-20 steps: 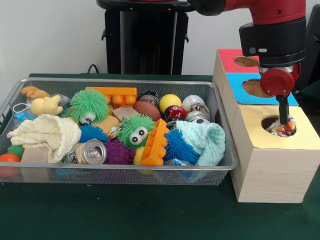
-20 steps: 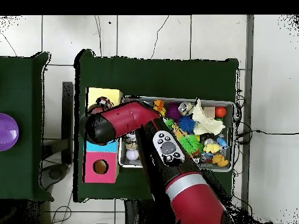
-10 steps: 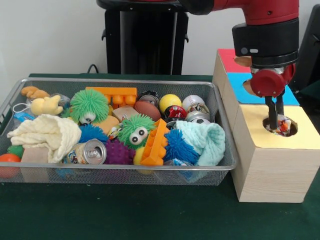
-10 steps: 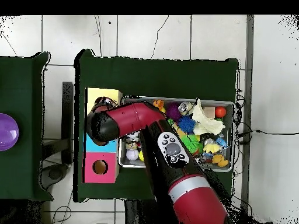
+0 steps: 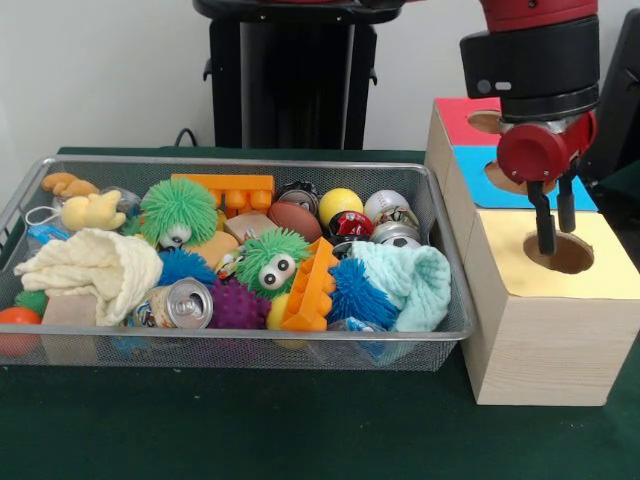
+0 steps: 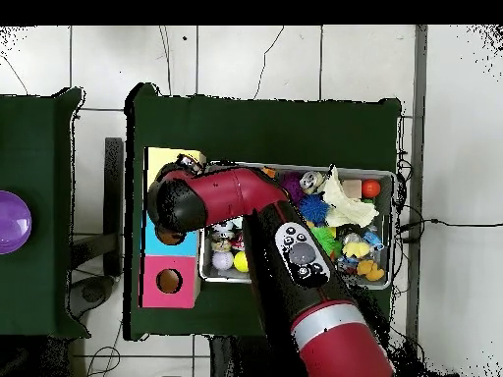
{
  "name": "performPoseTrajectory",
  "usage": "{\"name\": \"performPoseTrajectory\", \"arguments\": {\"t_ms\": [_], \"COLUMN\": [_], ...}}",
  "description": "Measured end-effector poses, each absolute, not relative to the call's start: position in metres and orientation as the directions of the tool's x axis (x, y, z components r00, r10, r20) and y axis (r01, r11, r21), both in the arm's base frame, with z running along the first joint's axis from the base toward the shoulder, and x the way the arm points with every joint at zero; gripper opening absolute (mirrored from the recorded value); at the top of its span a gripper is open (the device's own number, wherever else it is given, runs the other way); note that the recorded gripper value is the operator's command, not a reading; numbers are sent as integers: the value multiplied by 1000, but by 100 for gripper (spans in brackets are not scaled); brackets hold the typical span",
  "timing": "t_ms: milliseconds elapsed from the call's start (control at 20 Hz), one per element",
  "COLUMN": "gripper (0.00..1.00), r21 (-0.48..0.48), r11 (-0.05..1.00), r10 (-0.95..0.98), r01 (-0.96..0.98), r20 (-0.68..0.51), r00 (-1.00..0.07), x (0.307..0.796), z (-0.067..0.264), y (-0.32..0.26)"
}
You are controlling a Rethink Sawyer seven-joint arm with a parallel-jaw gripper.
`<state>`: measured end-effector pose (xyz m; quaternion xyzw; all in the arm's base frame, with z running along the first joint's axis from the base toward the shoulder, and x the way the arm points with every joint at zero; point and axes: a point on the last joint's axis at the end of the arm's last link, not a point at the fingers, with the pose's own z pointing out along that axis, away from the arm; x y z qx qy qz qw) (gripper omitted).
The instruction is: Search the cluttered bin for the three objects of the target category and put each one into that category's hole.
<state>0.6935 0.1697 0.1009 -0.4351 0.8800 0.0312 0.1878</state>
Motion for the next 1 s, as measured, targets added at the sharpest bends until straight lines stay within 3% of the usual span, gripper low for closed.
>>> {"name": "performPoseTrajectory", "arguments": {"t_ms": [600, 1000], "gripper": [100, 100], "r21": [-108, -51], "r11": [669, 718], "r10": [-711, -679], "r01": [-735, -694], "r20": [-379, -273], "r00": [-592, -682], "x": [708, 704], "z": [132, 150], "y": [152, 69]}}
